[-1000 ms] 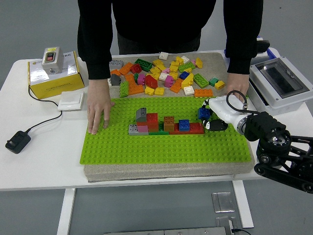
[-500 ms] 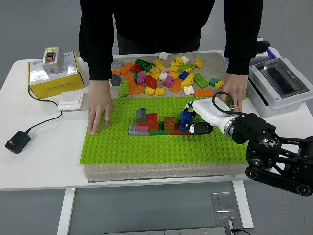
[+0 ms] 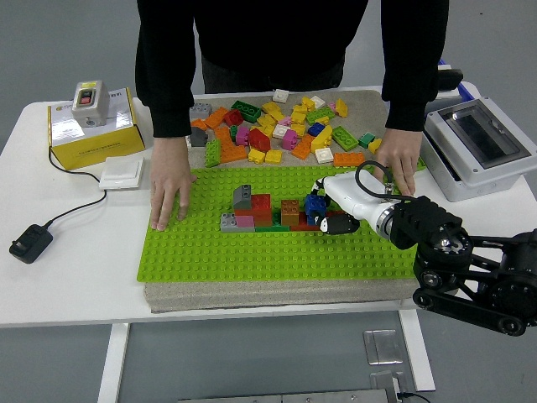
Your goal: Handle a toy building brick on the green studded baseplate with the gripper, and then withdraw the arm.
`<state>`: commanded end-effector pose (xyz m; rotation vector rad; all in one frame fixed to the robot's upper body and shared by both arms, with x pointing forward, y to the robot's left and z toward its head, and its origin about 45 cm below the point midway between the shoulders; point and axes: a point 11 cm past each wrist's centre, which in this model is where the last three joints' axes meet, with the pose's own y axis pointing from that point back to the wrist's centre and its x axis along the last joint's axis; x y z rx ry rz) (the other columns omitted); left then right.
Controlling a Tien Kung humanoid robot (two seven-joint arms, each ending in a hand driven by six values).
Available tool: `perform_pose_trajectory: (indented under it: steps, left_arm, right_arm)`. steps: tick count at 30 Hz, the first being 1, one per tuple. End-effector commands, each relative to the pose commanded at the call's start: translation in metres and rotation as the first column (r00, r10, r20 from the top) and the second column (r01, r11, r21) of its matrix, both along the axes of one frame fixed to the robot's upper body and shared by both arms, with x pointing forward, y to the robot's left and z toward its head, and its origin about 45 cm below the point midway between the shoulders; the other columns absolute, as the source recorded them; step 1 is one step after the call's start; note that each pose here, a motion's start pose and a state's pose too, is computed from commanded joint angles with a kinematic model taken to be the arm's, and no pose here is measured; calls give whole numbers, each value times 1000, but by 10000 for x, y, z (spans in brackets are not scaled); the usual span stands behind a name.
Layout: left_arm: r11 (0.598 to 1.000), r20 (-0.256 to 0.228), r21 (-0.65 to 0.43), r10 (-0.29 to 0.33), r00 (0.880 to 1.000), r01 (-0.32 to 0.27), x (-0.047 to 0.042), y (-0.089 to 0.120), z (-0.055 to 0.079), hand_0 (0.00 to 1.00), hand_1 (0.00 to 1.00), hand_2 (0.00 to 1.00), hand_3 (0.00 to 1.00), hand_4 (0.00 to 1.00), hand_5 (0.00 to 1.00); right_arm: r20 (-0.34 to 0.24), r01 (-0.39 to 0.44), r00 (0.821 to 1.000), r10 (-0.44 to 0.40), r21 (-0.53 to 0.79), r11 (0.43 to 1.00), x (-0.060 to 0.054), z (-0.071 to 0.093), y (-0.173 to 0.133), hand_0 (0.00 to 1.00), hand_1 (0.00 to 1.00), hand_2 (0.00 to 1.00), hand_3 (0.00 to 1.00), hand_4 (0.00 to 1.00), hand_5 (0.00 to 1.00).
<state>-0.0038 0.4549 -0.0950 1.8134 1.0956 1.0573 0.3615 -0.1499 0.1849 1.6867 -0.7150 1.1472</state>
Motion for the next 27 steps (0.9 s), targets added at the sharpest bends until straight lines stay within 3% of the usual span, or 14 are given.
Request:
perform_pose_trajectory:
  steps: [27]
  left_arm:
    - [1000, 5, 4, -1, 1000, 1, 19, 17, 7, 711, 672, 626, 662, 122, 683]
  right_arm:
    - [-5, -9, 1000, 9, -25, 1000, 21, -45, 6, 51, 161, 587, 627, 462, 363]
